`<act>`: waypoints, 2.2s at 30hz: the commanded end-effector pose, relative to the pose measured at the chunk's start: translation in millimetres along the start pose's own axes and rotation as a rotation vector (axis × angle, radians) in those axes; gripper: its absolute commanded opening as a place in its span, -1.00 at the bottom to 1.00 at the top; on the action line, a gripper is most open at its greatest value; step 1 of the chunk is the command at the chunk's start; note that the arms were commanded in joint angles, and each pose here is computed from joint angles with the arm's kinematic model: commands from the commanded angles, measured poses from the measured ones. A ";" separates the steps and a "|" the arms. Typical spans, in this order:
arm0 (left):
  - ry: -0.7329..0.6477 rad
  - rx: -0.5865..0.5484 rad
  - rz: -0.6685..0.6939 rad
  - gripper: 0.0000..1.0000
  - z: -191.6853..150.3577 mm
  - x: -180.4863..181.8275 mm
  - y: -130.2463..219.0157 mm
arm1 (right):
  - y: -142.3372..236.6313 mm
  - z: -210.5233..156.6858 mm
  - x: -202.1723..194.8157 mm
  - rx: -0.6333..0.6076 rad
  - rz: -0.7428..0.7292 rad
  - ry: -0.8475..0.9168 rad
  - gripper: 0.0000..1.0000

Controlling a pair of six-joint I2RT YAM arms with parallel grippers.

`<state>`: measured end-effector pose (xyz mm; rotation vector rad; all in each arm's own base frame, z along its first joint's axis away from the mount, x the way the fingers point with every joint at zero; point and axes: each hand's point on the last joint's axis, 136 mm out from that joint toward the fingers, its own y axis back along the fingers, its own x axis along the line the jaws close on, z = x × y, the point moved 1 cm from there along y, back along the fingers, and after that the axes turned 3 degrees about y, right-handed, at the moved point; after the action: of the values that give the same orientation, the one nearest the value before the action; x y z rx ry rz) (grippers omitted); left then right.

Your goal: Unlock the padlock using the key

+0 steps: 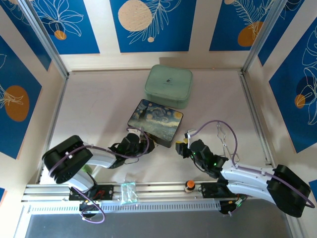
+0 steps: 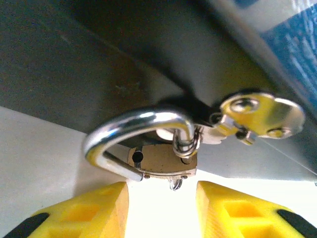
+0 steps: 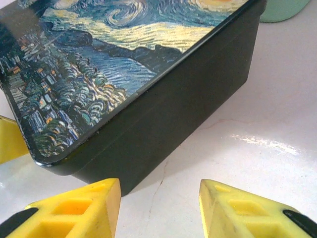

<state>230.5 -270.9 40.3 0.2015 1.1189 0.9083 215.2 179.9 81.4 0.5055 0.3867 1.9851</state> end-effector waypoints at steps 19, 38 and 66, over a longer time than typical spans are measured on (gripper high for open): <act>-0.032 -0.024 0.212 -0.59 -11.3 50.3 -20.7 | 7.5 15.0 -13.3 -0.067 -0.026 -0.037 -0.09; -0.197 0.198 0.440 -0.61 -24.0 63.0 5.6 | -10.3 29.3 2.7 -0.025 -0.016 -0.039 -0.10; -0.199 0.024 0.064 -0.02 15.8 21.0 -23.7 | -2.9 37.4 3.8 -0.104 0.017 -0.006 -0.10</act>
<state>252.1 -265.0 34.6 0.3689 0.9034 0.9138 236.0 190.1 111.7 0.4571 0.2959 2.0025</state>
